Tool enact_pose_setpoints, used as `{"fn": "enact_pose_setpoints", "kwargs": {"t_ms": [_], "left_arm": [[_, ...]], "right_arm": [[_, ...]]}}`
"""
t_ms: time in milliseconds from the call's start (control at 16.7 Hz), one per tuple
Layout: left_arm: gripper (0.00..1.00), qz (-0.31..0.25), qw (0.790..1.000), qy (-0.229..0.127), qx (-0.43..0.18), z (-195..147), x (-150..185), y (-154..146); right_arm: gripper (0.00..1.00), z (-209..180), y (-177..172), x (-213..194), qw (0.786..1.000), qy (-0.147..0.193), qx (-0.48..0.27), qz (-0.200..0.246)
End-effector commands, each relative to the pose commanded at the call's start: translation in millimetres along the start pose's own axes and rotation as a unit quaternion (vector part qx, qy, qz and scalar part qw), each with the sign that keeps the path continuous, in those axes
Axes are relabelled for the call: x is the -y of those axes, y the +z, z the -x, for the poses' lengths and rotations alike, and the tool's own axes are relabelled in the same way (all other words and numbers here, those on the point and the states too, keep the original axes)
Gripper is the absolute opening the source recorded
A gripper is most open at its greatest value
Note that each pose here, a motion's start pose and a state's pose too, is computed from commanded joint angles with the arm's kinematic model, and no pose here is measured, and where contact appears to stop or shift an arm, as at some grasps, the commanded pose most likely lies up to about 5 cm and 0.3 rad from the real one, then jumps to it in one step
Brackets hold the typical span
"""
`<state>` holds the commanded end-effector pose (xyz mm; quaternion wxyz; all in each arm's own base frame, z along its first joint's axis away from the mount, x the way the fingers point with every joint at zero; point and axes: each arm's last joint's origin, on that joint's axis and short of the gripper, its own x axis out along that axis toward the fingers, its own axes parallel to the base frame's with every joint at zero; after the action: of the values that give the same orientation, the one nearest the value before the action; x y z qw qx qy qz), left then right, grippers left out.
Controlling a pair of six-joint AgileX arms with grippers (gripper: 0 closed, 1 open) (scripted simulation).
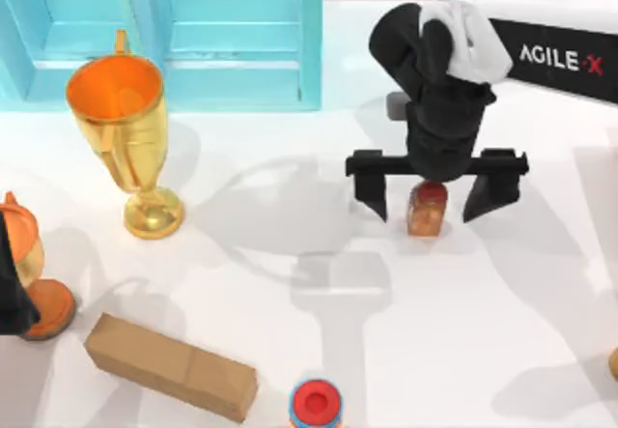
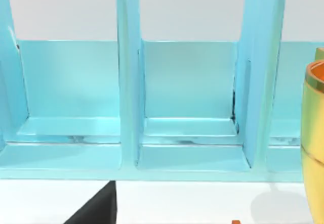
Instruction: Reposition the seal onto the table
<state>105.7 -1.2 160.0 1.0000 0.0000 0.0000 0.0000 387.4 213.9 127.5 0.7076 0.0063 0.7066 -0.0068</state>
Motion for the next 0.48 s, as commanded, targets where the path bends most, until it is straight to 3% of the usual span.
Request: {"fn": "enact_pose_setpoints", "kwargs": {"t_ms": [480], "left_arm": [[1.00,0.000,1.000,0.000,0.000,0.0,0.0,0.0]], "right_arm": [[1.00,3.7,2.8,-1.3,1.000,-0.003,-0.006,-0.002]]}}
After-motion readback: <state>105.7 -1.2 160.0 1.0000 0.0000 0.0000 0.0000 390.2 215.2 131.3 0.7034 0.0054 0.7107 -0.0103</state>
